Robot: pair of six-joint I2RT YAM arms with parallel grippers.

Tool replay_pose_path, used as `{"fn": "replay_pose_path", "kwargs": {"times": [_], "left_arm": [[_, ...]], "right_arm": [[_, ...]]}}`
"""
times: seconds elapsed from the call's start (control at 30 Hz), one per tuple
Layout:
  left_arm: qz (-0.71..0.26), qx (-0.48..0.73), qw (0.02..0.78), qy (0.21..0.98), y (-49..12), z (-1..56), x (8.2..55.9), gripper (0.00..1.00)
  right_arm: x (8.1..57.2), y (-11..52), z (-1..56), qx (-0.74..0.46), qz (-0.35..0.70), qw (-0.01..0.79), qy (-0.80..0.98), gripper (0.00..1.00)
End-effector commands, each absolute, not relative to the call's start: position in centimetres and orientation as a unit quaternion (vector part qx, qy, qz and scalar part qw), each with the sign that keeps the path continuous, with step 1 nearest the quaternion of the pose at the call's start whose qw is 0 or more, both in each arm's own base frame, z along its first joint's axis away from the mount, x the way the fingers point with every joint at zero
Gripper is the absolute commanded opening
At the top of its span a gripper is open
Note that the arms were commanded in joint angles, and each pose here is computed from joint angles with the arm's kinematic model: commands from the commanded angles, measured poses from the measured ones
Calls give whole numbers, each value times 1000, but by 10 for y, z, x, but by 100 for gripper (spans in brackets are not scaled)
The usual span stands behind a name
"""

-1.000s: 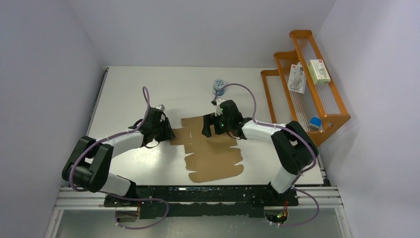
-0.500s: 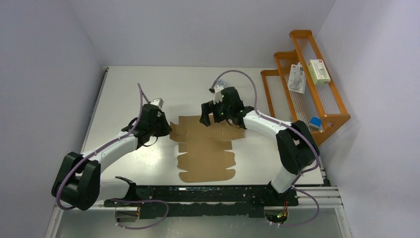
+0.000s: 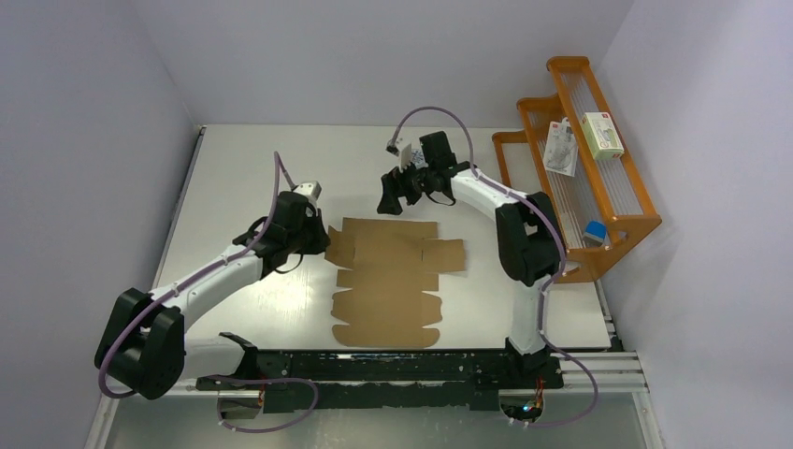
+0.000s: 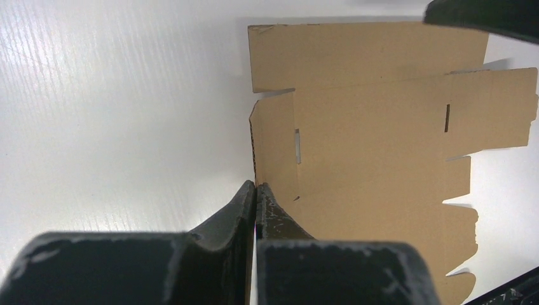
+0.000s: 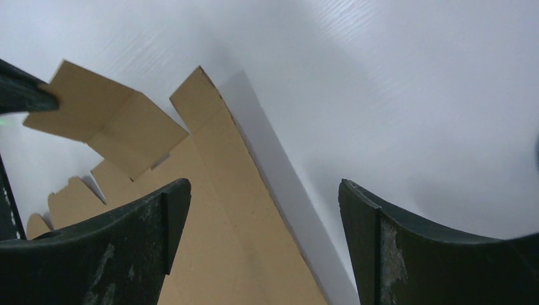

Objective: Fold the paper box

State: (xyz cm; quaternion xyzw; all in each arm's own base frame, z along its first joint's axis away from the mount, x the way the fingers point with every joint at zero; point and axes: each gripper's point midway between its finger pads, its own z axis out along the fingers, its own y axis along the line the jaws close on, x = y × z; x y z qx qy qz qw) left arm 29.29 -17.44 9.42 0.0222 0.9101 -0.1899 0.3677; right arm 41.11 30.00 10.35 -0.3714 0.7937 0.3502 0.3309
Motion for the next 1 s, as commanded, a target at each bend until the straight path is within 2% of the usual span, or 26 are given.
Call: {"fn": "replay_pose_path", "kwargs": {"times": [0.0,0.3,0.53,0.67,0.83,0.97], "left_arm": [[-194,27,395,897,-177,102,299,5],[-182,7,409,894,-168,86,297,5],[-180,-5,415,892,-166,75,300,5],[-176,-16,414,893,-163,68,299,5],[-155,-34,416,895,-155,59,302,6],[-137,-46,420,896,-147,52,304,6]], "right_arm": [[395,303,84,-417,378,279,778,88],[380,305,37,-438,409,202,775,72],[367,306,29,-460,426,170,760,60],[362,303,31,-467,426,160,758,49],[359,303,41,-483,416,169,752,29],[356,304,41,-502,377,178,758,23]]}}
